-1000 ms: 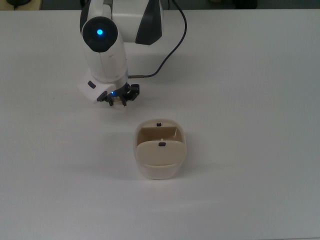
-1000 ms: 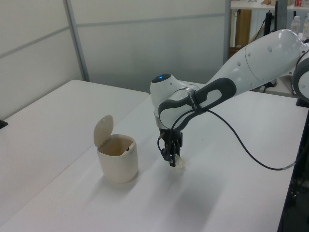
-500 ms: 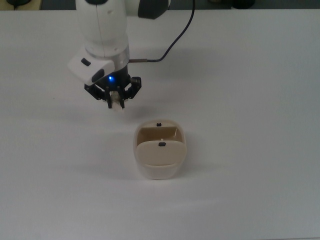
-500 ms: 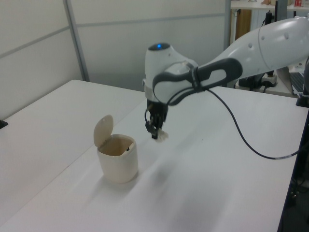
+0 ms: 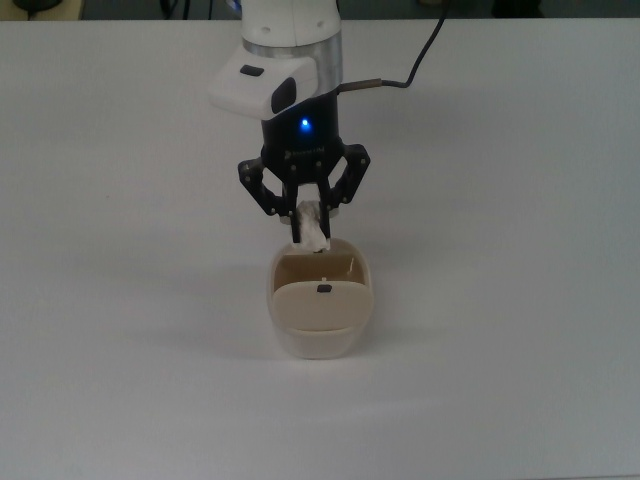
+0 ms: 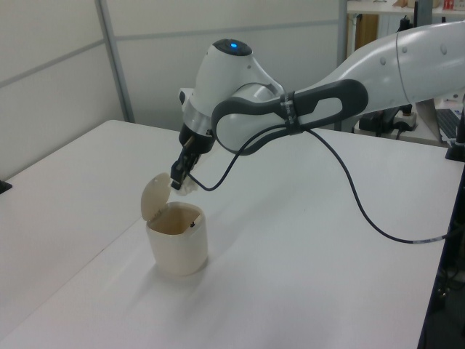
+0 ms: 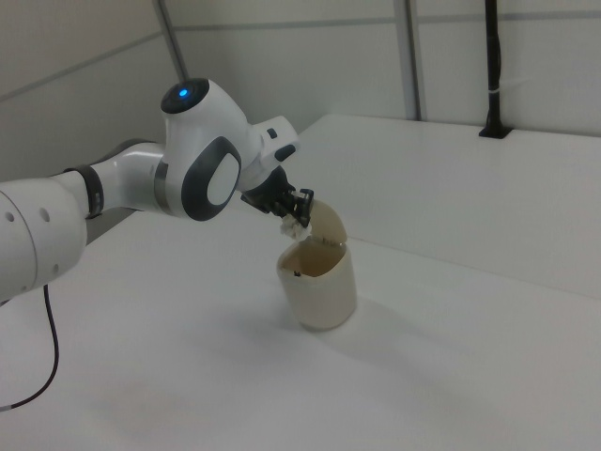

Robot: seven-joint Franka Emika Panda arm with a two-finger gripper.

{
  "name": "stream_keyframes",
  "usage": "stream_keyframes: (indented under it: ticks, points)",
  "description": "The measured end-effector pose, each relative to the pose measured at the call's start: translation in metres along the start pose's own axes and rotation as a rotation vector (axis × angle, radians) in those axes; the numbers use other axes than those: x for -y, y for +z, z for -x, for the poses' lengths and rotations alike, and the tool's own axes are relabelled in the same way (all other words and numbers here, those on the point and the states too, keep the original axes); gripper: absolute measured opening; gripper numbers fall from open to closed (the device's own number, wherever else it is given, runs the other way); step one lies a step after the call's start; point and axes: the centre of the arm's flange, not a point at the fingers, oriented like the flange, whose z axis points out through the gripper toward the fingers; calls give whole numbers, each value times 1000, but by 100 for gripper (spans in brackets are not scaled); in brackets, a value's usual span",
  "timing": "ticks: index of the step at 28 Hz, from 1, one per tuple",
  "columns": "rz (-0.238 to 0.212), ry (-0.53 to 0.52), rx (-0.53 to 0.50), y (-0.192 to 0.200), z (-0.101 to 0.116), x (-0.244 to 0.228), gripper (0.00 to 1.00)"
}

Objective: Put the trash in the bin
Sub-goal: 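Lift the paper ball and carry it over the cream bin's opening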

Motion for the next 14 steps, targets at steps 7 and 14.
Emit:
stream_keyframes:
  ticks: [7,14]
  points:
    - [-17,-13,-23,18,-1,14,44]
    - [-14,18,-31,13,-3,11,71]
